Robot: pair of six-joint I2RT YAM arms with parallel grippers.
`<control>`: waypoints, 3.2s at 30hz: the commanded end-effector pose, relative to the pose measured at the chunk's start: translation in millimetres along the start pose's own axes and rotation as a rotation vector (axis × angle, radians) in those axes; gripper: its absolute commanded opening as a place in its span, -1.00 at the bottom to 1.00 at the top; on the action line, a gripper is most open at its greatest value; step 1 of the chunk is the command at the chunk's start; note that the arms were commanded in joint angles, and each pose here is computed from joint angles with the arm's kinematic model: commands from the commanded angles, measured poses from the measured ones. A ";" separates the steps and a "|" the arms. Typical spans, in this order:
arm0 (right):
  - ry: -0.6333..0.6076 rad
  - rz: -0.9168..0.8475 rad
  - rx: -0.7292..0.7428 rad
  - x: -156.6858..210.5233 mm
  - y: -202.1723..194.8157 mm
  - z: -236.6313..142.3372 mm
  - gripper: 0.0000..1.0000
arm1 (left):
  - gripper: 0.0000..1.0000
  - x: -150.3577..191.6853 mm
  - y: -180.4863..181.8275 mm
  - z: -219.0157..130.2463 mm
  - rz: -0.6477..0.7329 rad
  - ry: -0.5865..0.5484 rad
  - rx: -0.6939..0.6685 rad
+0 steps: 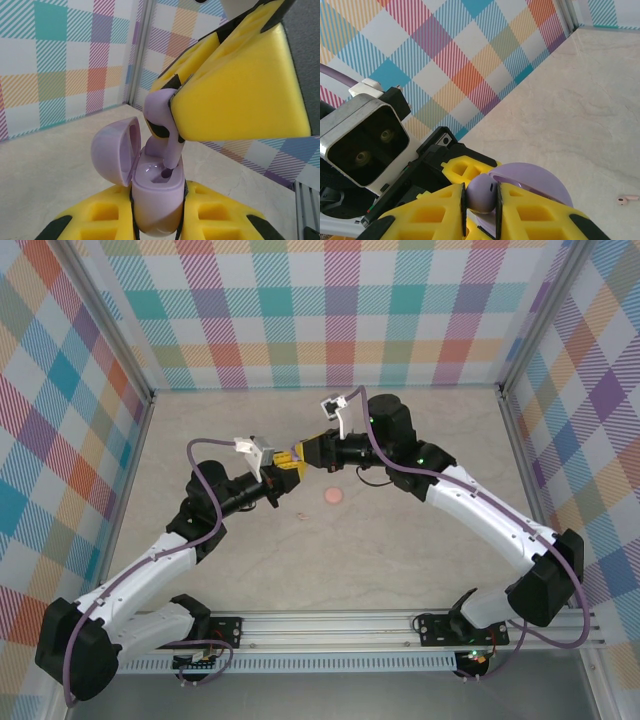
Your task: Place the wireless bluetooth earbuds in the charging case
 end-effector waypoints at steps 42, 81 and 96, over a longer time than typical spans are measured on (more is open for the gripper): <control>0.105 -0.020 0.100 10.5 -5.0 16.2 -0.50 | -1.00 -27.4 -14.0 -11.1 0.056 -0.110 -0.006; 0.138 -0.021 0.148 7.9 -9.0 20.6 -0.77 | -1.00 -12.4 -12.6 -3.3 0.047 0.011 0.020; 0.211 0.017 0.215 28.1 -28.0 32.9 -0.79 | -1.00 2.1 2.5 8.5 -0.050 0.059 -0.031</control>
Point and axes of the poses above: each hand's point on the last joint's axis, 136 mm out from that joint toward the fingers, its own z axis out along the fingers, its own y axis along the line the jaws close on, x = y × z, the point moved 6 cm from there along -z, back along the fingers, and after that the axes turned 9 degrees about -z, right-handed, at the moved point
